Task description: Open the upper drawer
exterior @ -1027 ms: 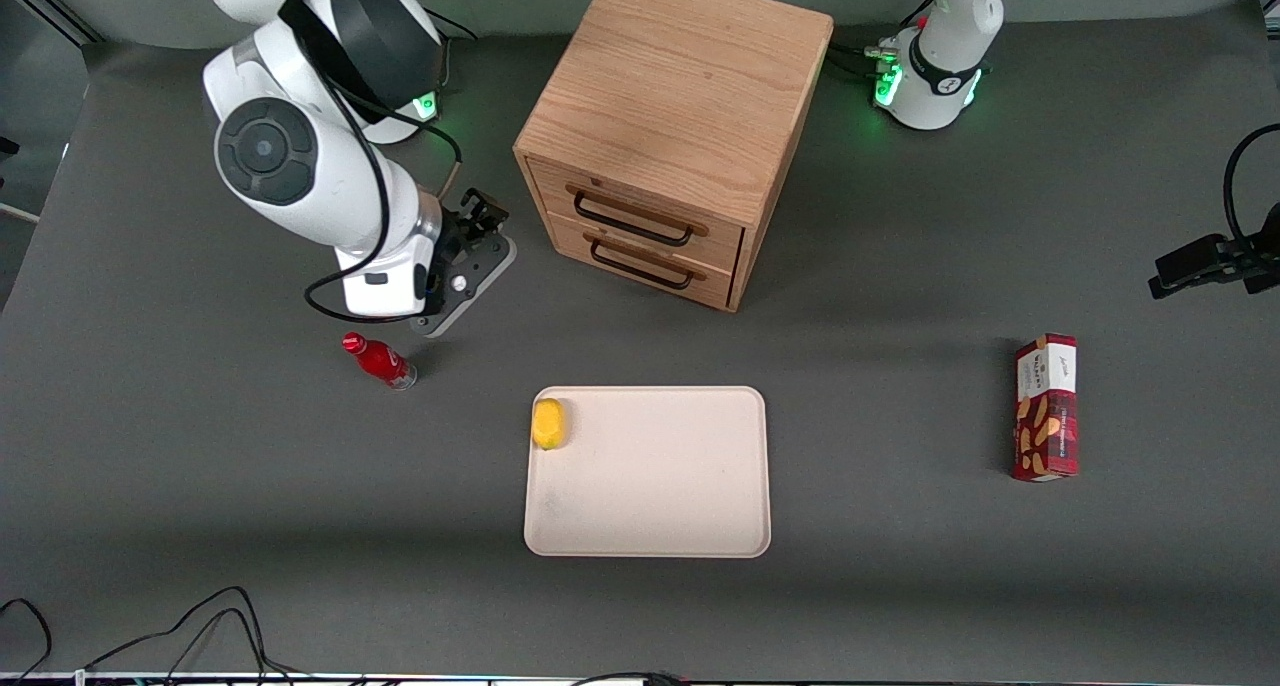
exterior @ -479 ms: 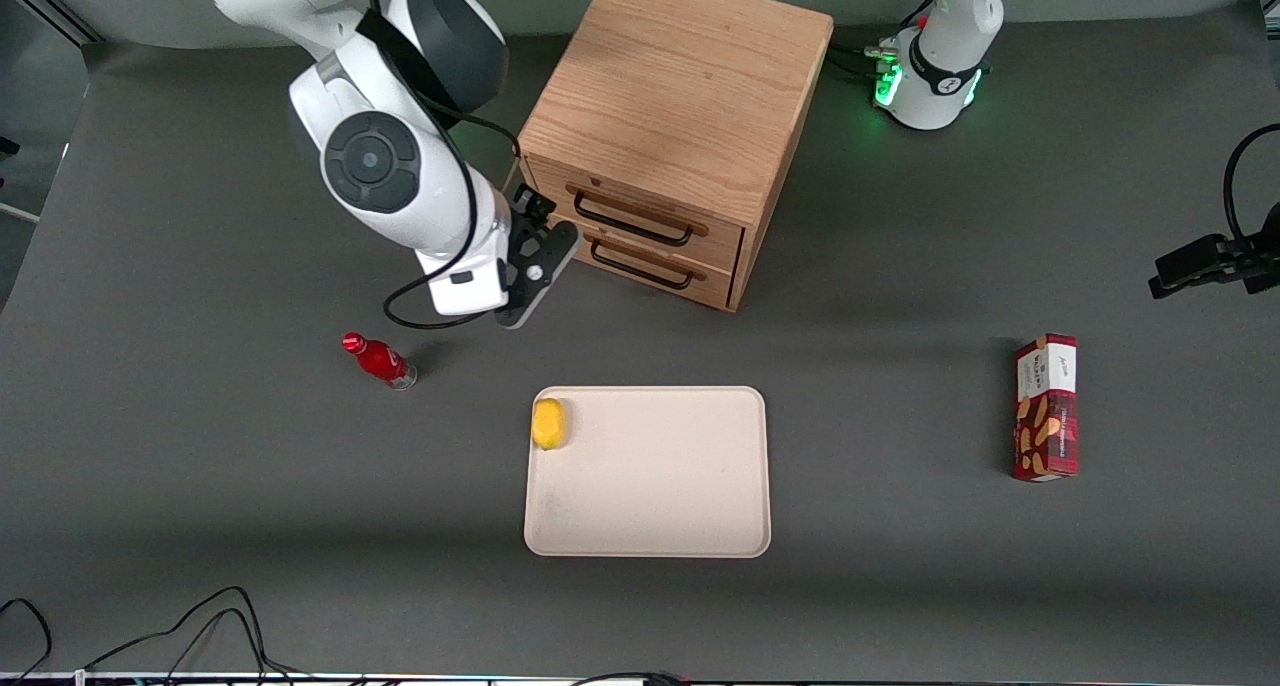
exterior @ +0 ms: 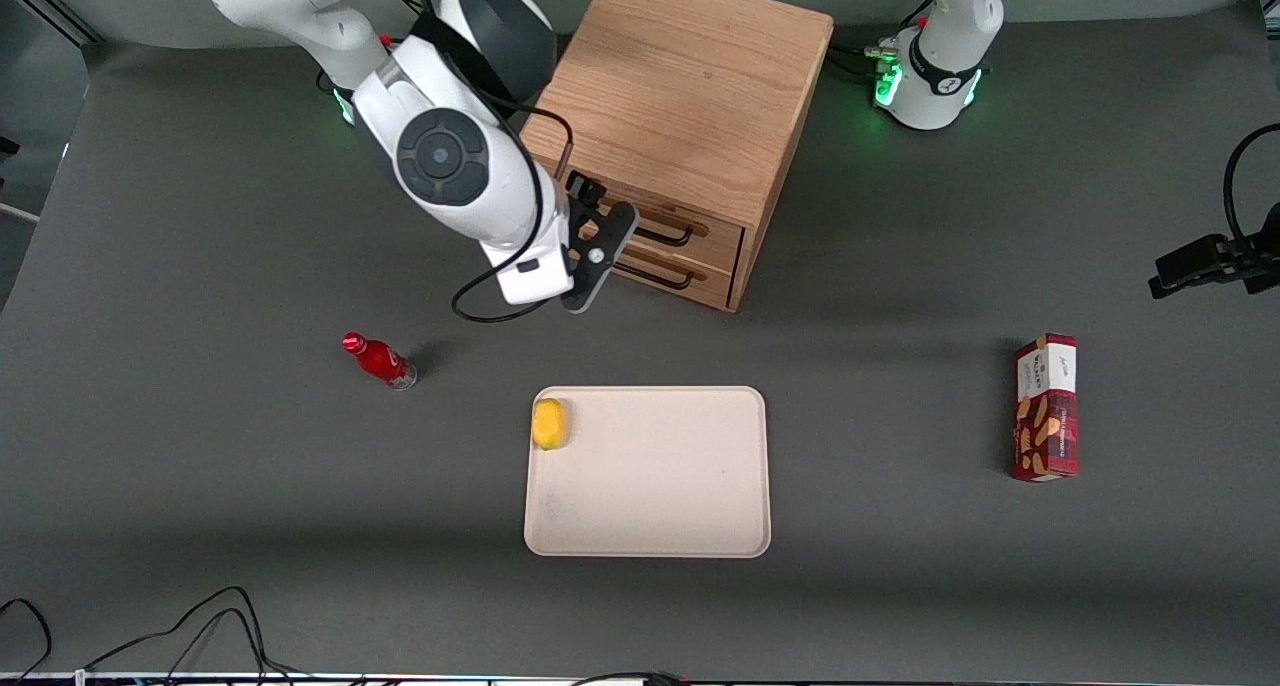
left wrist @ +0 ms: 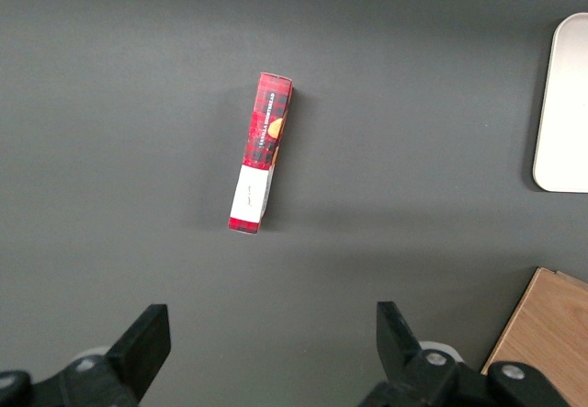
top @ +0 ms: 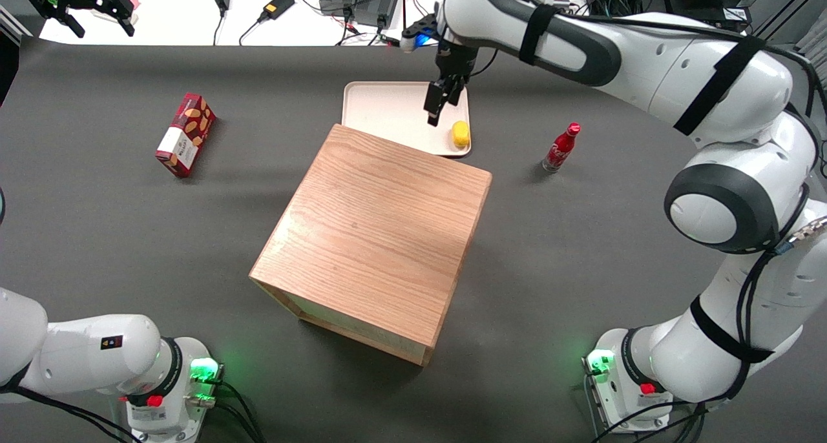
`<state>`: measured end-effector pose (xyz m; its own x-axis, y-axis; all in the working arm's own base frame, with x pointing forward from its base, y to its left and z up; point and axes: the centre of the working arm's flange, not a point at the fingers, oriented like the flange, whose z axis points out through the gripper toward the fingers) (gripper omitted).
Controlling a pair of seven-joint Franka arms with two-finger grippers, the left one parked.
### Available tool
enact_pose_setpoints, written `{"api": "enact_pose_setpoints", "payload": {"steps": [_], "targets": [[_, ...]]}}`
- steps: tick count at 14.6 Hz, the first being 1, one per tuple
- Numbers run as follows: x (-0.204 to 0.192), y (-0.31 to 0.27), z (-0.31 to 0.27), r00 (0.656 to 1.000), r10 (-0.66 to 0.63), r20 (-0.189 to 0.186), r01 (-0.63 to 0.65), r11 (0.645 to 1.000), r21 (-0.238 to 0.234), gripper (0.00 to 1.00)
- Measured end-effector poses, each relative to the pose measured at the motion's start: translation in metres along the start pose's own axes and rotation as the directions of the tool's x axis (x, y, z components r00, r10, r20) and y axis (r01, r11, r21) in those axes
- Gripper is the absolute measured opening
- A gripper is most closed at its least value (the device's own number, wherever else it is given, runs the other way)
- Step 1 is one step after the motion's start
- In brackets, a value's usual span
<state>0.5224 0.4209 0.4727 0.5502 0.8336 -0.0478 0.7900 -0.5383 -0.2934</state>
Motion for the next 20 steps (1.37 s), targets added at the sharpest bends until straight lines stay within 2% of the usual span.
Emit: {"api": "enact_pose_setpoints", "payload": {"steps": [2,4,20], "targets": [[0.006,-0.004,0.003,1.0,-0.008,-0.021,0.008,1.0,-0.006,1.0],[0.011,-0.008,0.009,1.0,-0.016,-0.025,0.016,1.0,-0.006,1.0],[0.021,-0.027,0.059,0.999,-0.046,-0.008,0.046,0.999,0.005,1.0]]}}
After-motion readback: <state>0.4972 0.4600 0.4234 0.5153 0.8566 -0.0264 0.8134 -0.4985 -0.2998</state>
